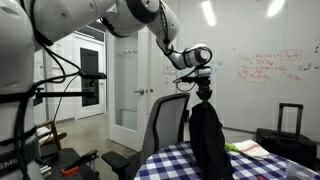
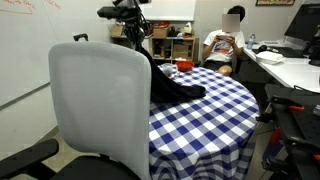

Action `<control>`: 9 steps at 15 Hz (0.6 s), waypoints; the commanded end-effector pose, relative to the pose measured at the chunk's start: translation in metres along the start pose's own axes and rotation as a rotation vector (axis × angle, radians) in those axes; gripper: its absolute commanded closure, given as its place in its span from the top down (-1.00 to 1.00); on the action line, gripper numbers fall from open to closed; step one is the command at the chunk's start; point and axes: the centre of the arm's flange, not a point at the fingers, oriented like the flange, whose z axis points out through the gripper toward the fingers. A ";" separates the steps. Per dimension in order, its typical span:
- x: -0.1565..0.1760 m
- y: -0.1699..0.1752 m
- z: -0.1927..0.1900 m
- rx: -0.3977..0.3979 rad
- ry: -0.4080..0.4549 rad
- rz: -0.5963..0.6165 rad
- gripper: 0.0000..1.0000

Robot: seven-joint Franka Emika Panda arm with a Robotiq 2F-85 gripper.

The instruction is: Put the black t-shirt on the backrest of the grey chair

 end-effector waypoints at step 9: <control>-0.058 -0.039 -0.223 0.270 0.068 -0.001 -0.97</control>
